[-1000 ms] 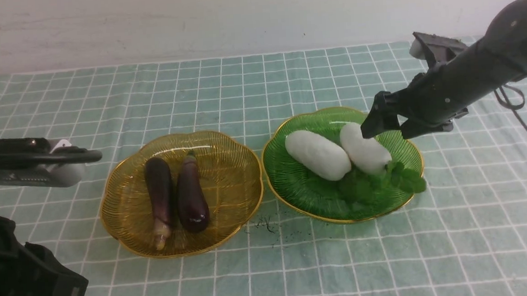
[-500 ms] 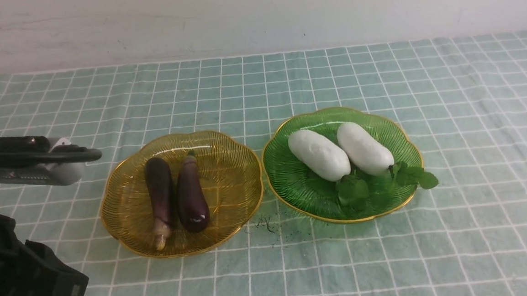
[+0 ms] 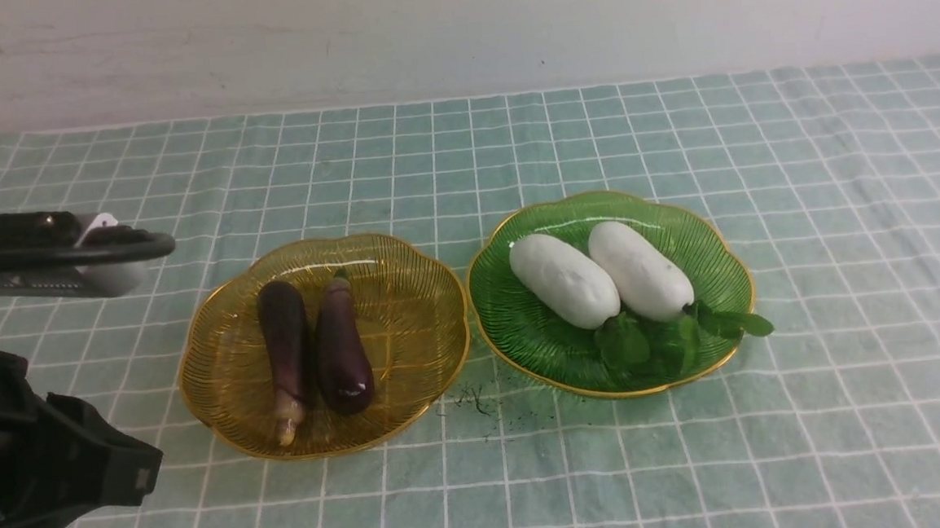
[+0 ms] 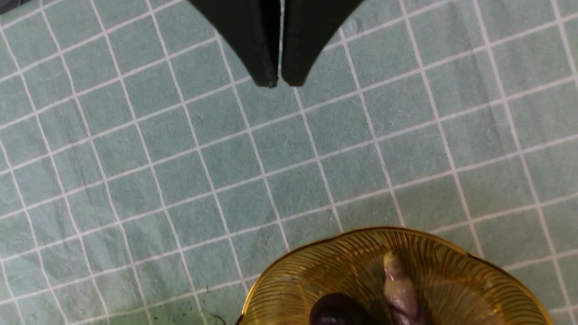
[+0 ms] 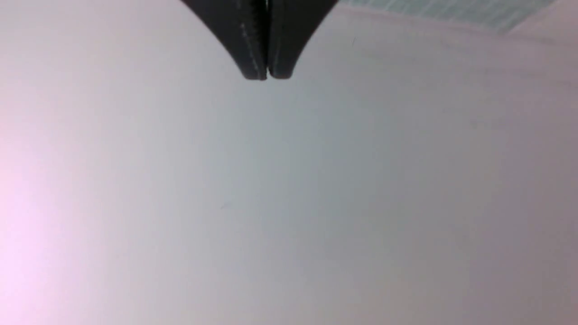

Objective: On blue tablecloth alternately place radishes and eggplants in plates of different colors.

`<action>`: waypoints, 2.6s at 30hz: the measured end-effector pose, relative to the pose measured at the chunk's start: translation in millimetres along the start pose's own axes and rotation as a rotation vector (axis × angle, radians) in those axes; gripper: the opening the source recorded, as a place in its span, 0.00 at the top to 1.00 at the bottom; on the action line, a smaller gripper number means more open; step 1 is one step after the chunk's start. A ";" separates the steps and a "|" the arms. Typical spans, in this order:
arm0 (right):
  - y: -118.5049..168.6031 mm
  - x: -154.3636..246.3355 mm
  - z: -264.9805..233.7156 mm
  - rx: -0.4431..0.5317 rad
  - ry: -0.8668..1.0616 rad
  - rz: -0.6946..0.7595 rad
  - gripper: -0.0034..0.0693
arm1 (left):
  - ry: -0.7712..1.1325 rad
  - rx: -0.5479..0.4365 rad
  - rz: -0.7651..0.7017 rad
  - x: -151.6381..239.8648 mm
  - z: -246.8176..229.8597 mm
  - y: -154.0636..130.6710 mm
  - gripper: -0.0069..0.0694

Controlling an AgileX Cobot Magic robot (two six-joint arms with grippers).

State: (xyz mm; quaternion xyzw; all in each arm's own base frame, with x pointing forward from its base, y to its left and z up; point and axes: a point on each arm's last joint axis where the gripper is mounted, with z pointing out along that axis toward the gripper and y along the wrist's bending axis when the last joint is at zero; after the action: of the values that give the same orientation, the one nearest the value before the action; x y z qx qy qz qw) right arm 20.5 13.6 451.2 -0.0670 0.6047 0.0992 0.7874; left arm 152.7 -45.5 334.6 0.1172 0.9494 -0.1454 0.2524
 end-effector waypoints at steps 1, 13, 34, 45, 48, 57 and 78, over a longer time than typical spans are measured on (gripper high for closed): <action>-1.9 18.7 -11.2 0.024 -0.053 0.004 0.97 | -0.013 -0.002 0.000 -1.2 0.0 0.2 0.92; -11.0 90.7 -49.0 0.113 -0.312 0.049 0.97 | -0.204 0.043 0.044 9.6 -13.2 -8.5 0.92; -11.2 90.2 -49.2 0.115 -0.318 0.052 0.97 | -0.920 0.020 0.160 140.1 -65.6 -24.1 0.92; -11.2 90.2 -49.2 0.115 -0.318 0.052 0.97 | -0.928 -0.136 0.237 139.6 -51.6 -10.8 0.92; -11.2 90.1 -49.2 0.115 -0.319 0.052 0.97 | -0.912 -0.229 0.240 140.4 -33.8 0.8 0.92; -11.3 90.7 -49.1 0.115 -0.317 0.054 0.97 | -0.748 -0.361 0.099 161.6 39.2 34.1 0.92; -11.3 90.8 -49.0 0.114 -0.317 0.055 0.97 | -0.734 -0.381 0.114 173.9 75.2 45.6 0.92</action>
State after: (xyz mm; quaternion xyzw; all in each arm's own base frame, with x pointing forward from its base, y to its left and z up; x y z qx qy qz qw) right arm -0.3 -1.6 350.6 0.0109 0.4794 0.0955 0.8723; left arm 52.7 -2.4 172.9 0.0610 0.7984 0.0149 0.5989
